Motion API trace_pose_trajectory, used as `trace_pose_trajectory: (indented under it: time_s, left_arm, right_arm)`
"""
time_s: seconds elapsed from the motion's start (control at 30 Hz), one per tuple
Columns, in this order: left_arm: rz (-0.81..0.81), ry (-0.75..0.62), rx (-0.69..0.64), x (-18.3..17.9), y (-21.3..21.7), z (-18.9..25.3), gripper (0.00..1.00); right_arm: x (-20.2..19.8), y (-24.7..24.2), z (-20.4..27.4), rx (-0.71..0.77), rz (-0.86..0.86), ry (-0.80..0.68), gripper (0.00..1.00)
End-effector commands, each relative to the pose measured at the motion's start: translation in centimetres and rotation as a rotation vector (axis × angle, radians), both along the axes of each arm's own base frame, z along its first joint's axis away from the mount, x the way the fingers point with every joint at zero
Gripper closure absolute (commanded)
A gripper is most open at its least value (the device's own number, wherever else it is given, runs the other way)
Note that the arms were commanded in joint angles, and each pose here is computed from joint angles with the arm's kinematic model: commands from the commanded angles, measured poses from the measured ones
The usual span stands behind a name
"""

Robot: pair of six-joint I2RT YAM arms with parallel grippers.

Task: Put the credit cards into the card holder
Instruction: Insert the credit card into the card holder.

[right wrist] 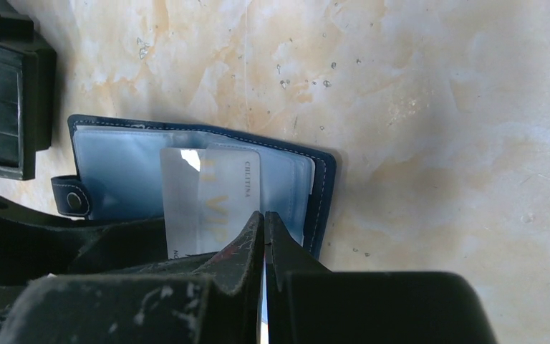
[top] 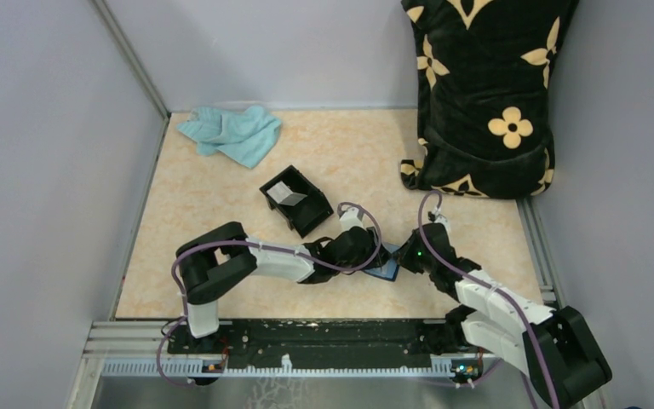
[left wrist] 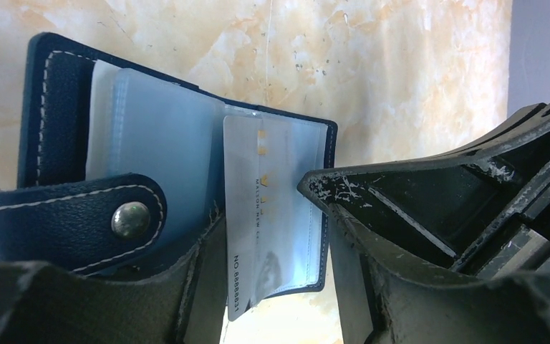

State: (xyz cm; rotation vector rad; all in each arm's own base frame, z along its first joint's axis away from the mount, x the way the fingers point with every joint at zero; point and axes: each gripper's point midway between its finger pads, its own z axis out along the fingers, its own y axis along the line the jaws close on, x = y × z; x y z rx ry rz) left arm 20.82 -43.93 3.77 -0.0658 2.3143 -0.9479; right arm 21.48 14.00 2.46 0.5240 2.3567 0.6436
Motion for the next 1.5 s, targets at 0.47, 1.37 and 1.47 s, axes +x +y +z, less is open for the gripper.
trace_pose_trajectory:
  time_s: [0.47, 1.37, 1.47]
  left_arm:
    - [0.078, 0.004, 0.477, -0.1, 8.3, -5.8, 0.38]
    - [0.197, -0.186, 0.362, 1.7, 10.7, -1.0, 0.46]
    - [0.175, -0.199, 0.356, 1.7, 10.3, -0.9, 0.47]
  right_arm:
    - [-1.3, -2.1, -3.2, -0.070, -0.099, 0.106, 1.00]
    - [-1.3, -2.2, -2.3, -0.076, -0.081, 0.079, 1.00]
    - [-1.1, -2.0, -2.0, -0.074, -0.073, 0.070, 1.00]
